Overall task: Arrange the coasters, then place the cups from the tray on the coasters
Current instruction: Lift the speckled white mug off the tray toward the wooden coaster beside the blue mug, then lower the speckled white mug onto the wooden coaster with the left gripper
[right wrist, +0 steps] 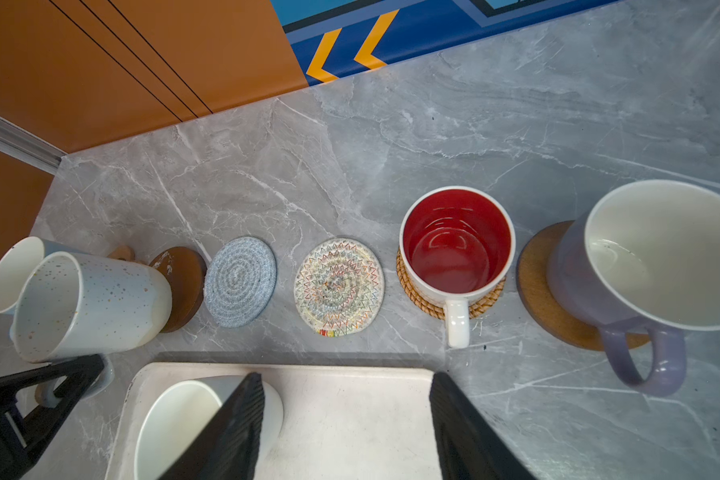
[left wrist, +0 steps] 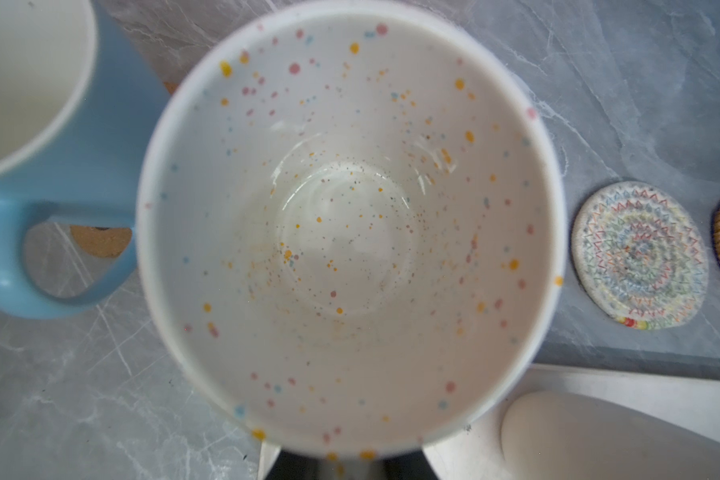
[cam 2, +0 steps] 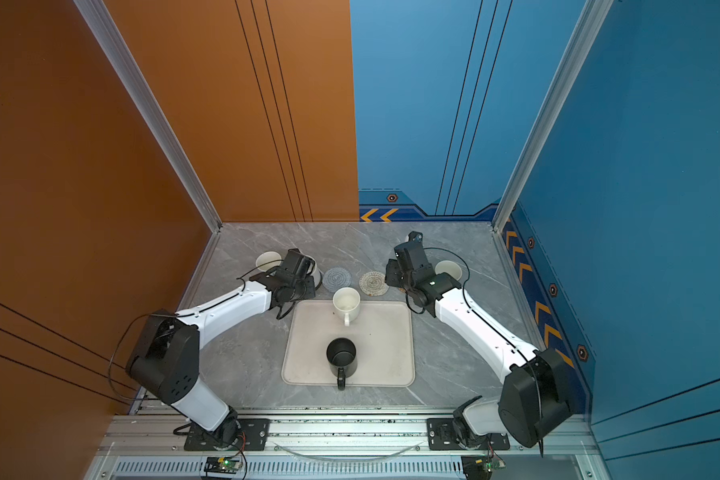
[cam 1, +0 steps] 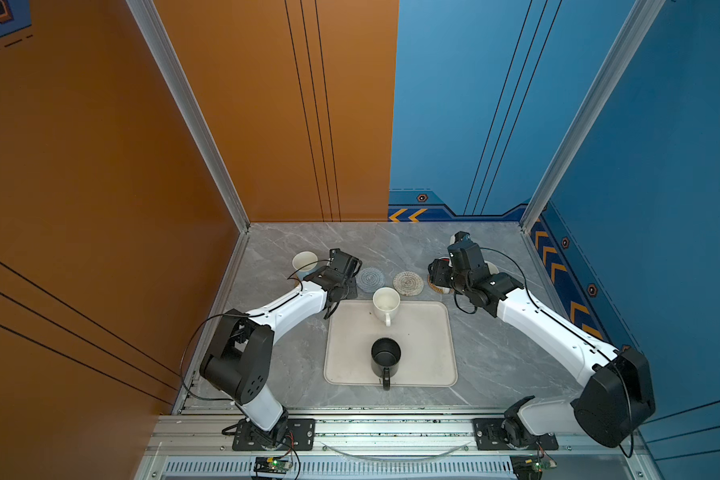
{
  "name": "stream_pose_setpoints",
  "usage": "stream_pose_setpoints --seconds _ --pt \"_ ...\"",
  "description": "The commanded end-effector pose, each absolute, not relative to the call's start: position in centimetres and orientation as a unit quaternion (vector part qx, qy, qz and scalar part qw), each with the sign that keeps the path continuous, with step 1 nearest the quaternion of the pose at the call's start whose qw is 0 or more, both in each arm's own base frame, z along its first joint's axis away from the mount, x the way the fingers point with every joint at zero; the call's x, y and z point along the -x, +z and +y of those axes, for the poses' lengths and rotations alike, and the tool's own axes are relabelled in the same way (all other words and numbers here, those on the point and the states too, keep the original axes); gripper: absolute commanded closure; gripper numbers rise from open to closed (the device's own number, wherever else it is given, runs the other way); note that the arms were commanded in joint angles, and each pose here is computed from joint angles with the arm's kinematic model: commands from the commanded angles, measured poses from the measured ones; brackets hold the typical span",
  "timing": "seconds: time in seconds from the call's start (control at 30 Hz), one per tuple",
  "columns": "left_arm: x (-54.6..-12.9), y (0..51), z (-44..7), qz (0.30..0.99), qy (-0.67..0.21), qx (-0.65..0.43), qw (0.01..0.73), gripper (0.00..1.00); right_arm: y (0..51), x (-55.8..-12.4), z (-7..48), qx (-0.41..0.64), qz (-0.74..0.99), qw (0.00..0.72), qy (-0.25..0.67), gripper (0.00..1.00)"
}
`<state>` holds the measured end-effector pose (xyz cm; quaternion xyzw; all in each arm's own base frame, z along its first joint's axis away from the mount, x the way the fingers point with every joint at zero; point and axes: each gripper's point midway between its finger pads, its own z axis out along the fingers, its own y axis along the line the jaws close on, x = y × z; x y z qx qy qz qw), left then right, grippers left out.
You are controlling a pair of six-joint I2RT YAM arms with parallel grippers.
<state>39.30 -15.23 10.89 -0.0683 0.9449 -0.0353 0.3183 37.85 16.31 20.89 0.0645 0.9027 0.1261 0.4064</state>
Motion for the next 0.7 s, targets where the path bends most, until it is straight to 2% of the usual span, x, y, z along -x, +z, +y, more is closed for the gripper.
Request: stream_pose_setpoints --seconds 0.0,0.67 --pt "-42.1 13.9 -15.7 0.926 -0.054 0.07 0.368 1.0 19.6 -37.7 16.1 -0.064 0.911 0.39 0.118 0.38" --pt "-43.9 12.7 -15.3 0.931 -0.045 0.075 0.354 1.0 19.1 -37.9 15.9 -0.064 0.914 0.383 0.117 0.38"
